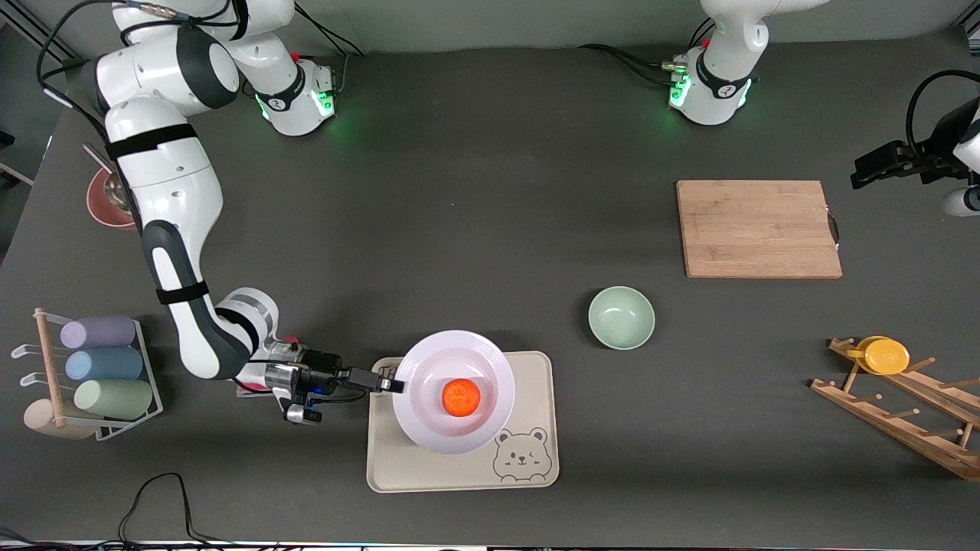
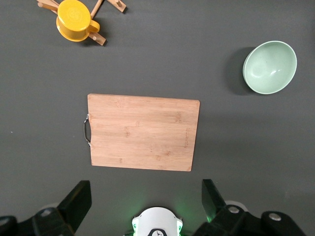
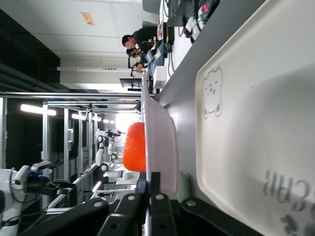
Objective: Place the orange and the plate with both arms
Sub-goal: 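Slide the plate with the right gripper onto the bear tray, then adjust the plate on the tray and open the right gripper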
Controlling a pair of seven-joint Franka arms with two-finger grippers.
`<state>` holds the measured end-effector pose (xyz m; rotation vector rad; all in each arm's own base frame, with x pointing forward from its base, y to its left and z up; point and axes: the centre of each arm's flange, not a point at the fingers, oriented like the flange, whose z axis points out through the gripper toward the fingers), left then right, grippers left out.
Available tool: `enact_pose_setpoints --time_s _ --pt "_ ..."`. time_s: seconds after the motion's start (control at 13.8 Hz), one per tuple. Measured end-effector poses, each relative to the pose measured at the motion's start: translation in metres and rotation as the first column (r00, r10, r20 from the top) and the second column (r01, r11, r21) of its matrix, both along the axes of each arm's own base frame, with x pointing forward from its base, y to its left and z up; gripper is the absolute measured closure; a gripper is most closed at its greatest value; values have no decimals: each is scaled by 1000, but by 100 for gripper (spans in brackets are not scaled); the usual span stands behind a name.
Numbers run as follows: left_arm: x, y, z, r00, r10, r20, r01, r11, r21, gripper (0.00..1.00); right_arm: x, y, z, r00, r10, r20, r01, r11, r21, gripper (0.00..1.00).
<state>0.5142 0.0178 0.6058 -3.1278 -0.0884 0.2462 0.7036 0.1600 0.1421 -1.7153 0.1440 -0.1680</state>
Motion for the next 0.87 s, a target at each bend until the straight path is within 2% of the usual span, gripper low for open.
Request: enact_pose_setpoints --time_s 0.36,0.87 --pt "0 0 0 1000 0 0 0 1000 0 0 16 -12 -21 1000 -25 13 25 999 -30 96" --pt "0 0 0 1000 0 0 0 1000 0 0 23 -15 -51 999 -48 12 49 998 -51 96"
